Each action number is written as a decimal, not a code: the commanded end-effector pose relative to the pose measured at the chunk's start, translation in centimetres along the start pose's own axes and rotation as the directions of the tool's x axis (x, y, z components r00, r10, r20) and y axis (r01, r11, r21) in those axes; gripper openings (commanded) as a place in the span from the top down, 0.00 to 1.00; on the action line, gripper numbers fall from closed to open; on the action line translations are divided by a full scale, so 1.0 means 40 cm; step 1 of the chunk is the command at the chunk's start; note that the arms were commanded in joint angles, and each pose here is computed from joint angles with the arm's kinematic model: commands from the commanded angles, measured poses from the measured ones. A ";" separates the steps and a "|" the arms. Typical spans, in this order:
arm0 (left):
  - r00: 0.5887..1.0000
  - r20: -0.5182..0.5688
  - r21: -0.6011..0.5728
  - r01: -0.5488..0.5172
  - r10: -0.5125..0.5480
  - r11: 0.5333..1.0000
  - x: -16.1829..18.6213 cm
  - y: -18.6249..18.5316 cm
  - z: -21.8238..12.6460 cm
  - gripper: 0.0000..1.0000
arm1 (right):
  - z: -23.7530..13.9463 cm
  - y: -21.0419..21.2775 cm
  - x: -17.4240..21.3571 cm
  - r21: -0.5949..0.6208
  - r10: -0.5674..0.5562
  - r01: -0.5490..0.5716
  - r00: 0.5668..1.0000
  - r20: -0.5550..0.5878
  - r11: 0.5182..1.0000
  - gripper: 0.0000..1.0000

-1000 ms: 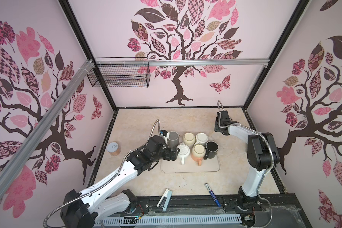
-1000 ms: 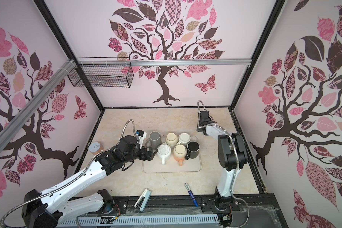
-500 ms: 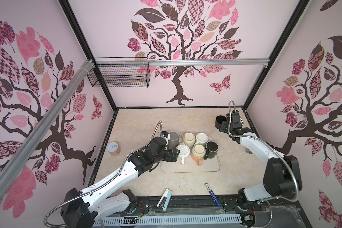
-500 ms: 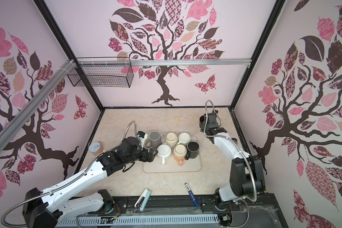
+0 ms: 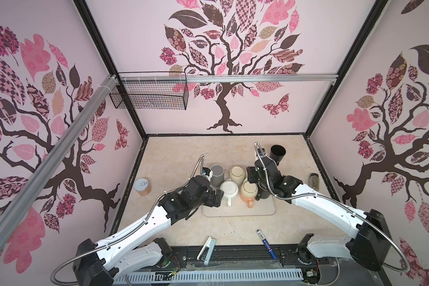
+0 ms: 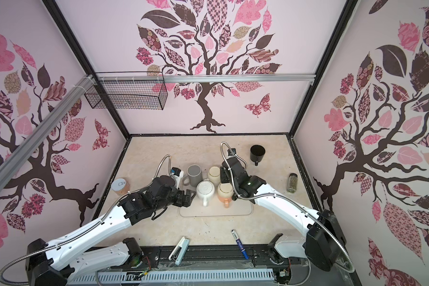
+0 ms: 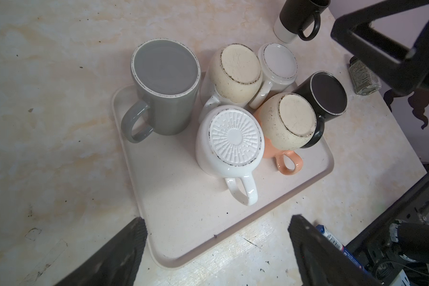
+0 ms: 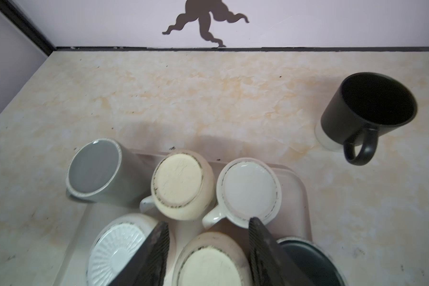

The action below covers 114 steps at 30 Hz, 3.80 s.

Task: Turn the mug right side up
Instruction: 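Move right gripper back over the tray while left gripper hovers over white textured mug, then lower left gripper onto the white ribbed-base mug's handle and close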

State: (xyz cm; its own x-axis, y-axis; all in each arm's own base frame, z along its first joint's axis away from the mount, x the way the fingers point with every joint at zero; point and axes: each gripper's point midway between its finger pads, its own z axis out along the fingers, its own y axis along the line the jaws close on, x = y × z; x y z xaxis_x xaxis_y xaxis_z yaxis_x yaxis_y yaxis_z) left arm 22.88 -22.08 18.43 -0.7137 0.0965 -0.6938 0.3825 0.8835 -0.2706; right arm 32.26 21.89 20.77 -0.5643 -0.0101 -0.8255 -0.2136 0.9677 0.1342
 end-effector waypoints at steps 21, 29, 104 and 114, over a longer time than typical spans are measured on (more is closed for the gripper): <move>0.989 -0.148 -0.032 0.014 -0.019 0.999 0.124 -0.025 0.083 0.21 | -0.128 0.019 0.109 -0.091 0.032 -0.034 0.999 -0.021 0.995 0.44; 0.992 -0.120 -0.102 -0.051 0.038 0.993 0.074 -0.016 0.095 0.23 | -0.114 0.012 0.144 -0.092 0.033 -0.037 0.999 -0.039 0.995 0.44; 0.953 -0.277 -0.179 -0.177 0.123 0.968 0.100 -0.055 0.296 0.55 | -0.113 -0.030 0.182 -0.063 0.021 -0.022 1.000 -0.023 0.998 0.43; 0.952 -0.277 -0.217 -0.192 0.128 0.957 0.099 -0.039 0.300 0.61 | -0.115 -0.029 0.185 -0.074 0.023 -0.024 1.000 -0.019 0.997 0.43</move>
State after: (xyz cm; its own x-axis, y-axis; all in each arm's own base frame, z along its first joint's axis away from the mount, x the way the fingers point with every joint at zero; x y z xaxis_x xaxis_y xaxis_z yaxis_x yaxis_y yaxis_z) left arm 25.35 -27.85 6.69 -0.8145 0.3441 -0.4671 0.3850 0.9229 0.0086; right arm 24.53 19.61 16.26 -0.6026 -0.0078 -0.7980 -0.2553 0.9493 0.1835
